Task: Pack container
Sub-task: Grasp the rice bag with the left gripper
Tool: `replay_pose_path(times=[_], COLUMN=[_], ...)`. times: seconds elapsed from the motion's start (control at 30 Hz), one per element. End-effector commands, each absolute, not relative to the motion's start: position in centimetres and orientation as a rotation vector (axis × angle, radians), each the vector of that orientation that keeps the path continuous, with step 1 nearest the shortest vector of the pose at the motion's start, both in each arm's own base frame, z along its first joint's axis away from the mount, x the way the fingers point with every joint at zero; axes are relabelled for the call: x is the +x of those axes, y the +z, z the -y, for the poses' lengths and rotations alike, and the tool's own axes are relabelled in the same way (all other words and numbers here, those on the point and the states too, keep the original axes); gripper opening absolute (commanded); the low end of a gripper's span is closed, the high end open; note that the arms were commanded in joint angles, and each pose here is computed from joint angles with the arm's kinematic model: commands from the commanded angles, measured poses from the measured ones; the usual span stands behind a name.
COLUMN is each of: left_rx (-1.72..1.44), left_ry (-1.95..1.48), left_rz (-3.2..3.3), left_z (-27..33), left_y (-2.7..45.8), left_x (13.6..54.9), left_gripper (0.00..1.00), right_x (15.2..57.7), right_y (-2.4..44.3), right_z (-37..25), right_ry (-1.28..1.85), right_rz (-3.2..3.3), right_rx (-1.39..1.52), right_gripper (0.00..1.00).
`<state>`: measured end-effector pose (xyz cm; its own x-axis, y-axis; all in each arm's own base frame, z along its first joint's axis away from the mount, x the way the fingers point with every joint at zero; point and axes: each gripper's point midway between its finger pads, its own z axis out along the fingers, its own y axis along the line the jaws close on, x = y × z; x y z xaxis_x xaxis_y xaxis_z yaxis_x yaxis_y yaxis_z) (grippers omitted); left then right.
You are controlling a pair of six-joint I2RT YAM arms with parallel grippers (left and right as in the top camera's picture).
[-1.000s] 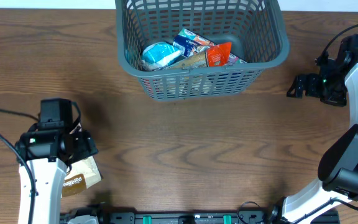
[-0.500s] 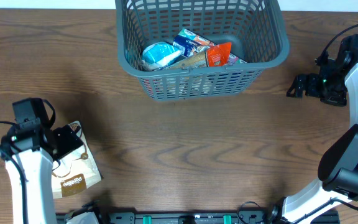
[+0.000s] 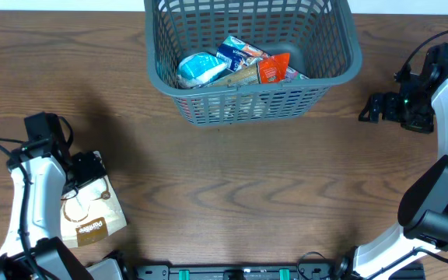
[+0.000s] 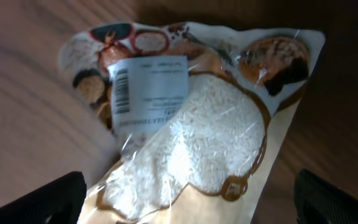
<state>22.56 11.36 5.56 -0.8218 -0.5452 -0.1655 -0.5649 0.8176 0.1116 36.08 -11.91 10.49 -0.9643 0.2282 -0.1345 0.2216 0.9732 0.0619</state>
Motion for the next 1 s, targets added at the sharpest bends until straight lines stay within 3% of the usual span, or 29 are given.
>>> replay_pose_path(times=[0.0,0.27,0.97], left_rx=[-0.862,-0.818,-0.747], left_ry=[0.227,0.151,0.246], left_rz=[-2.915,-2.922,-2.849], left_z=[-10.9,-9.4,-11.0], left_y=[3.6,0.4,1.2], left_x=[21.2,20.0,21.3], left_gripper=[0.99,0.99,0.99], right_x=[36.1,36.1,35.9], right_y=[10.6,10.6,10.6], right_z=[11.5,11.5,11.5], right_ry=[0.071,0.071,0.074], right_rz=[-2.984,-2.984,-2.991], right_rx=[0.306,0.307,0.308], right_gripper=[0.99,0.99,0.99])
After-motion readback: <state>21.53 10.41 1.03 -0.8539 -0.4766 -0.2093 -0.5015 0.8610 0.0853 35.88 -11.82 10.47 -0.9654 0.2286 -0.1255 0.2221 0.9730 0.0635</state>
